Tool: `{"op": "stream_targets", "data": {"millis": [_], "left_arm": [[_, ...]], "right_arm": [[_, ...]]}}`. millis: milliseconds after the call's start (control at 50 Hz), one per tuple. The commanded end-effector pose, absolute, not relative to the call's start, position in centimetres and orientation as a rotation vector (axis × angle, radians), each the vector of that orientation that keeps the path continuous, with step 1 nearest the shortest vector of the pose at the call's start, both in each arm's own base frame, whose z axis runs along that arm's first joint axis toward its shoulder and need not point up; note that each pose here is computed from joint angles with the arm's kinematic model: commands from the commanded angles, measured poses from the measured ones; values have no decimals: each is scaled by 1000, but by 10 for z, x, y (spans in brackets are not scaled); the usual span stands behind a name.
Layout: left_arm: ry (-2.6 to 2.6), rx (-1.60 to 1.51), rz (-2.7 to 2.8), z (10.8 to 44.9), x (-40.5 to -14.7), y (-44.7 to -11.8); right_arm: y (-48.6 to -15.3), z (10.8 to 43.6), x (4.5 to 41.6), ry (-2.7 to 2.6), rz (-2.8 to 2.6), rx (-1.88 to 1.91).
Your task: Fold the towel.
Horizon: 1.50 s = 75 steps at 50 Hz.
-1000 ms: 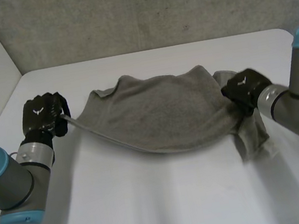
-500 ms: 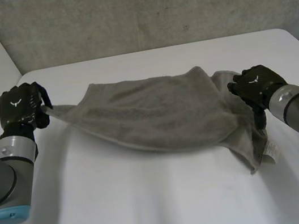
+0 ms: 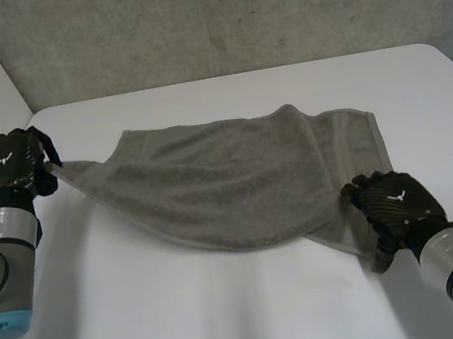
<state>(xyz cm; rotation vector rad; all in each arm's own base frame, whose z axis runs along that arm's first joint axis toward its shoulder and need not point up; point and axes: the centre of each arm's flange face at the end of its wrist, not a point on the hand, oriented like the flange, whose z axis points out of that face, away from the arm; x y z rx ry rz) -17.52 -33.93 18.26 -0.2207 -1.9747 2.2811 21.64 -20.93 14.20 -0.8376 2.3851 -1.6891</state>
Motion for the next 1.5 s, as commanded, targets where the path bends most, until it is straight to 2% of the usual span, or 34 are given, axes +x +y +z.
{"op": "stream_targets", "data": {"millis": [20, 440, 800, 1500], "left_arm": [[-1976, -222, 2279, 182, -175, -339], [-1971, -226, 2281, 181, -176, -339], [-1973, -226, 2279, 180, -176, -340], [-1971, -223, 2284, 180, -175, -341]], "right_arm": [[-211, 131, 217, 2394, -1723, -843], [-224, 117, 220, 2350, -1880, -928], [-217, 114, 218, 2401, -1813, -972], [-241, 129, 210, 2430, -2025, -864]]}}
